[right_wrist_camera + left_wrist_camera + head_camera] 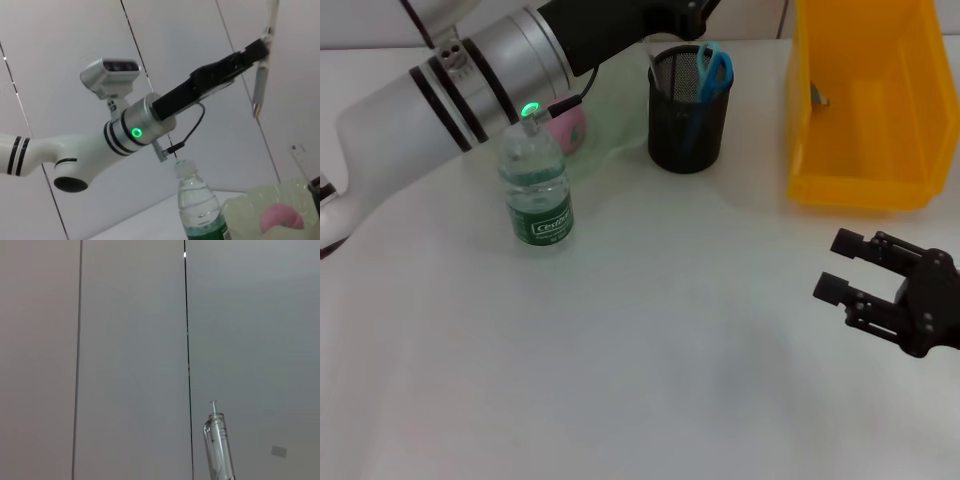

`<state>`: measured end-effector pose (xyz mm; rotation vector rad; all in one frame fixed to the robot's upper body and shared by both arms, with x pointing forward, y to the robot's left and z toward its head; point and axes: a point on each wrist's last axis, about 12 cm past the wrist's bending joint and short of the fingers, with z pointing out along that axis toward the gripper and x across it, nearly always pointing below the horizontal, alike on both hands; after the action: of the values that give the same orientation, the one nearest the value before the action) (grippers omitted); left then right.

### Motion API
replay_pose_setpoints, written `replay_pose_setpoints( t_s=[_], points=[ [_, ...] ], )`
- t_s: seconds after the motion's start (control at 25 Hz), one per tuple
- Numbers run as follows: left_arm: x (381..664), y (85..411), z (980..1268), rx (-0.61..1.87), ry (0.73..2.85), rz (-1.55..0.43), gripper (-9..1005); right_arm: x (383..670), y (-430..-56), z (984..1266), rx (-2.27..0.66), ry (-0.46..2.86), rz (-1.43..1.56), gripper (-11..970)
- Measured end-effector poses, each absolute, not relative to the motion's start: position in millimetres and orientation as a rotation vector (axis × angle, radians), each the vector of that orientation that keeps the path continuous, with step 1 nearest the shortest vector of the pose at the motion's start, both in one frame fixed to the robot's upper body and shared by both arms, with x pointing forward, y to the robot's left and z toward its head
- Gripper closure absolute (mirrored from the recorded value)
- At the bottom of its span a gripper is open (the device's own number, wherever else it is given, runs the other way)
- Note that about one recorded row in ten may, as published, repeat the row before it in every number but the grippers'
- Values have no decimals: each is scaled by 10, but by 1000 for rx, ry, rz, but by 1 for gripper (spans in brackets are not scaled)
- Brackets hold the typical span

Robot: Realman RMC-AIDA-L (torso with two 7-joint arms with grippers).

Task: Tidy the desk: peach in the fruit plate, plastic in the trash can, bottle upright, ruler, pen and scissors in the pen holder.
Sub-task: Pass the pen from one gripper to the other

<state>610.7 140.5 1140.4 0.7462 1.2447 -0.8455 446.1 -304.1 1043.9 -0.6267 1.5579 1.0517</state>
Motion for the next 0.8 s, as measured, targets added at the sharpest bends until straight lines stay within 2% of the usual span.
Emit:
replay_pose_setpoints(
  t_s=[0.2, 0.4, 0.8],
  points=[
    [6109, 1373, 11421, 753, 1241, -858, 842, 4504, -2996, 10444, -580, 1527, 1047, 318],
    [6067, 1351, 11403, 751, 1253, -900, 841, 4615, -2966, 10536, -398, 1385, 1003, 335],
    [5860, 1282, 11310, 777, 1239, -984, 839, 5028, -2618, 10773, -149, 1181, 1118, 370]
  ],
)
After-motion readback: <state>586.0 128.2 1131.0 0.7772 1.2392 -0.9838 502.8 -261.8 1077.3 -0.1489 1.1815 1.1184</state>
